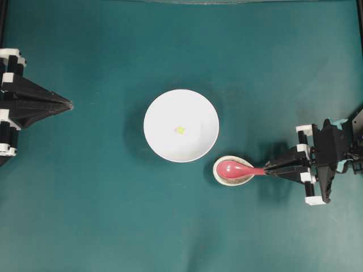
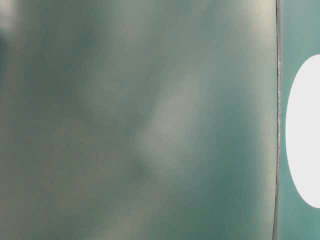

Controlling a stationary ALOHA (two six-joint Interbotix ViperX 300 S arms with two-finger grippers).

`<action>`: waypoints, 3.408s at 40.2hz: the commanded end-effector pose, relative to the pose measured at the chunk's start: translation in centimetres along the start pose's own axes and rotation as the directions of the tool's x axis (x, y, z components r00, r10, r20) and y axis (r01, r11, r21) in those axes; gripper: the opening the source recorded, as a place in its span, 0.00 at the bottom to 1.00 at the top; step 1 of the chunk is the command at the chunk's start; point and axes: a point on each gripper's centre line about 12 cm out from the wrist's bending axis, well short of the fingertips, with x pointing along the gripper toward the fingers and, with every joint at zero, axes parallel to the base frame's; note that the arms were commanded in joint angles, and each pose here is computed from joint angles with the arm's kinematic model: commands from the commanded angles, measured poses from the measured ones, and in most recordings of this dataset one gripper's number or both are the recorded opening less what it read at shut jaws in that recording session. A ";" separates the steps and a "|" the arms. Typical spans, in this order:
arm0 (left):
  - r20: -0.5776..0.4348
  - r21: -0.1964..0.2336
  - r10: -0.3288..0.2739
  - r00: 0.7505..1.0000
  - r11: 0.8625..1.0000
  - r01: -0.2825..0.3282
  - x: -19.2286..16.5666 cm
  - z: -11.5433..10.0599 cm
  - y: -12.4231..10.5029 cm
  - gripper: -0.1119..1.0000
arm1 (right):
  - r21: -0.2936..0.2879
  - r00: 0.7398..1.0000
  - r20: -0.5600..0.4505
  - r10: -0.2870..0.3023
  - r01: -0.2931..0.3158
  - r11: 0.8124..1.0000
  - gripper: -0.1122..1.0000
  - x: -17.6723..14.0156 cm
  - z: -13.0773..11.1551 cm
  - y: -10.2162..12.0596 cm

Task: Scoop the yellow hexagonal prism block from the bowl with a spoon using the right arm.
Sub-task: 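Lower the right gripper around the red spoon handle and close it, then lift the red spoon off the rest and carry it into the bowl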

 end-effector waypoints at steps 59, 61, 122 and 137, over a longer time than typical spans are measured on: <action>0.015 0.003 0.000 1.000 1.000 0.000 0.2 1.0 0.0 0.16 | -0.016 0.997 0.074 -0.006 0.008 1.000 0.62 0.4 2.8 0.7; 0.015 0.003 0.000 1.000 1.000 0.000 0.2 0.9 0.0 0.16 | -0.015 0.997 0.070 -0.013 0.014 1.000 0.62 0.5 2.5 0.6; 0.014 0.003 0.000 1.000 1.000 0.000 0.2 0.9 0.0 0.16 | -0.066 0.999 0.027 -0.039 0.041 0.997 0.48 1.6 -0.8 0.3; 0.012 0.003 0.001 1.000 1.000 -0.001 0.2 0.9 0.0 0.16 | -0.064 0.999 0.038 -0.026 0.028 0.998 0.44 1.5 -0.5 0.5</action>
